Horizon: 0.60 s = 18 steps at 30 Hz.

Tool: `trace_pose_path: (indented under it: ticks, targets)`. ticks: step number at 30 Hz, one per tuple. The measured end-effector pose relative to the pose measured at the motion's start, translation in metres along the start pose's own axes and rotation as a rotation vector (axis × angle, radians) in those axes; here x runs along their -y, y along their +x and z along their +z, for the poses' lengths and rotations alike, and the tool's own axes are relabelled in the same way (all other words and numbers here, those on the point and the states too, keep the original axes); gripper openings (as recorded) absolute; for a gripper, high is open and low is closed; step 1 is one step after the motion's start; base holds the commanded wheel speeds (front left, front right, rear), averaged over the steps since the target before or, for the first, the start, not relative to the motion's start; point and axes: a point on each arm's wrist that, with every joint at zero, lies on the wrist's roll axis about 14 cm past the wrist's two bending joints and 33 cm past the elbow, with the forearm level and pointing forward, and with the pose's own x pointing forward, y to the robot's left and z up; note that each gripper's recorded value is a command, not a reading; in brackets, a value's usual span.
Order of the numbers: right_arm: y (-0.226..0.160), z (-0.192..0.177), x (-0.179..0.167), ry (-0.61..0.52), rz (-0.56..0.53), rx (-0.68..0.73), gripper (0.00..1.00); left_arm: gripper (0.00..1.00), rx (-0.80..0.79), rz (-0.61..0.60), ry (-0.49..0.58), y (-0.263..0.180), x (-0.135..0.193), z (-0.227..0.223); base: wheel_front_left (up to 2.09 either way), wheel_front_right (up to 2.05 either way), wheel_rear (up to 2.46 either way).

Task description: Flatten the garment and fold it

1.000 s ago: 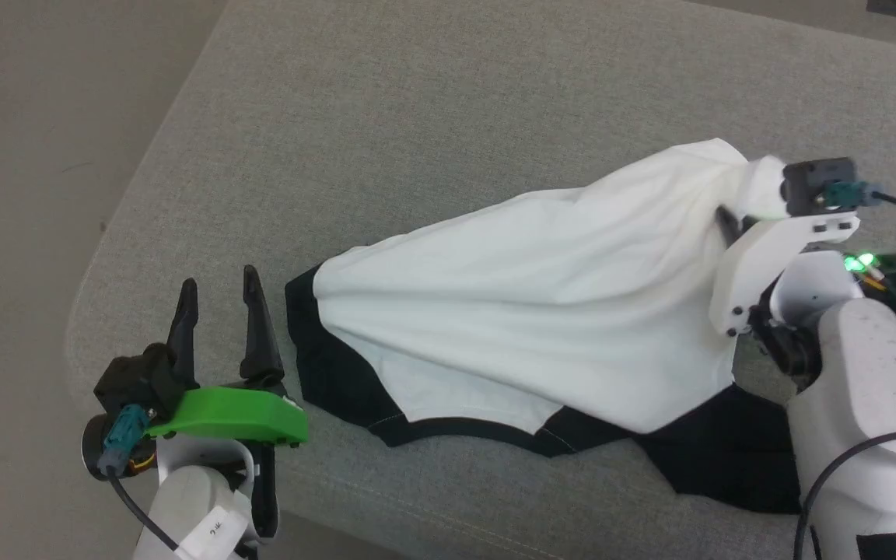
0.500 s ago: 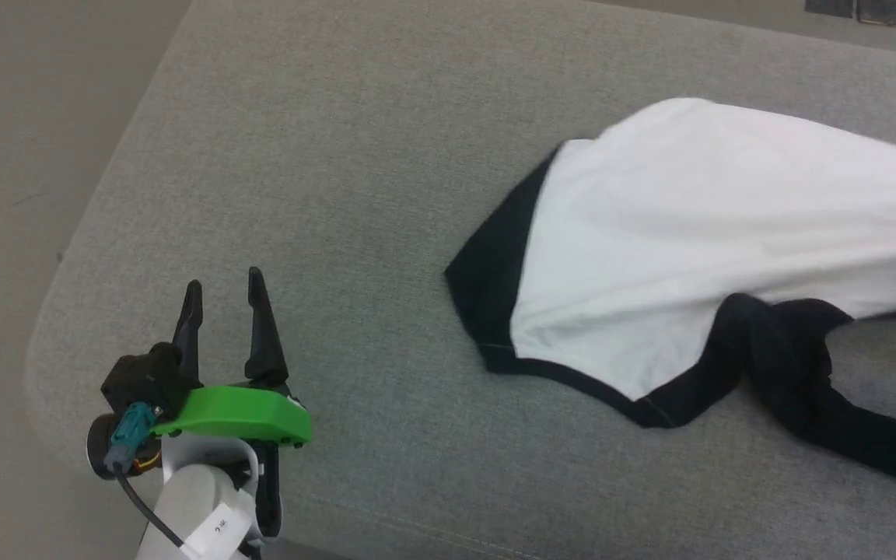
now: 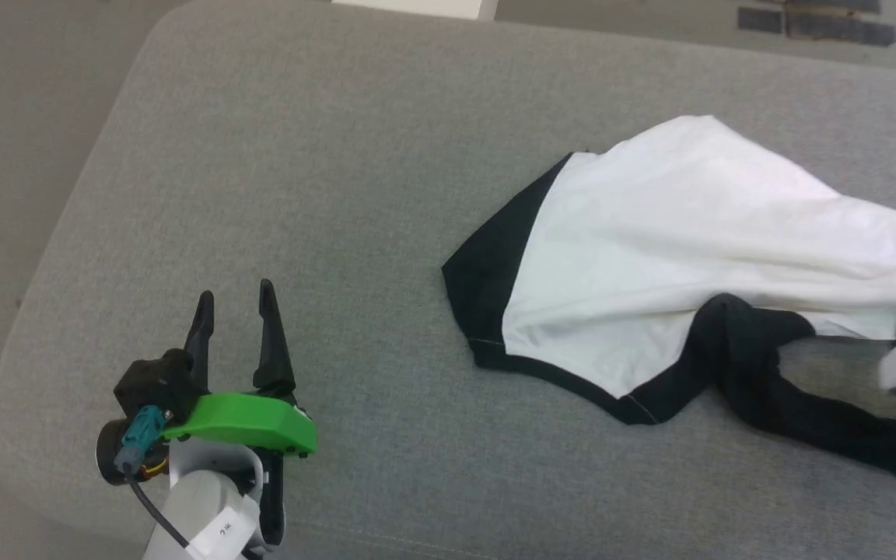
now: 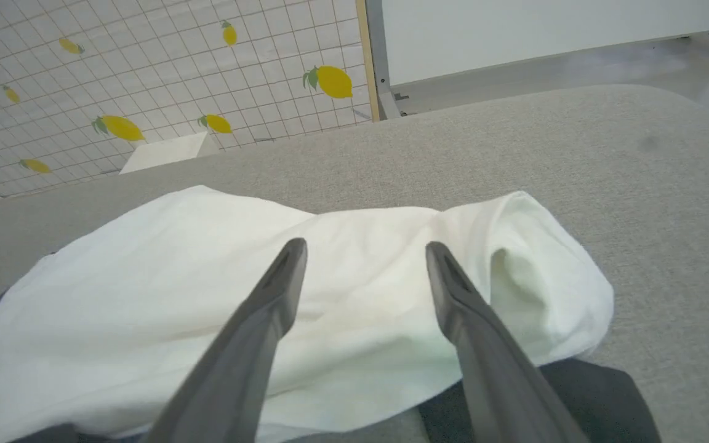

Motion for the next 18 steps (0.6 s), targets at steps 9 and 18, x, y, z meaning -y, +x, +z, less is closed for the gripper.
trace_pose_path:
  ticks: [9,18]
  targets:
    - [-0.057,-0.012,-0.023,0.066,0.136,0.113,1.00,1.00,-0.003,-0.105,-0.019,-0.003,0.032,0.000,0.00,0.00,0.00]
    - [-0.083,-0.023,-0.017,0.072,0.139,0.111,1.00,1.00,-0.192,-0.274,-0.047,0.007,0.093,-0.041,0.00,0.00,0.00]
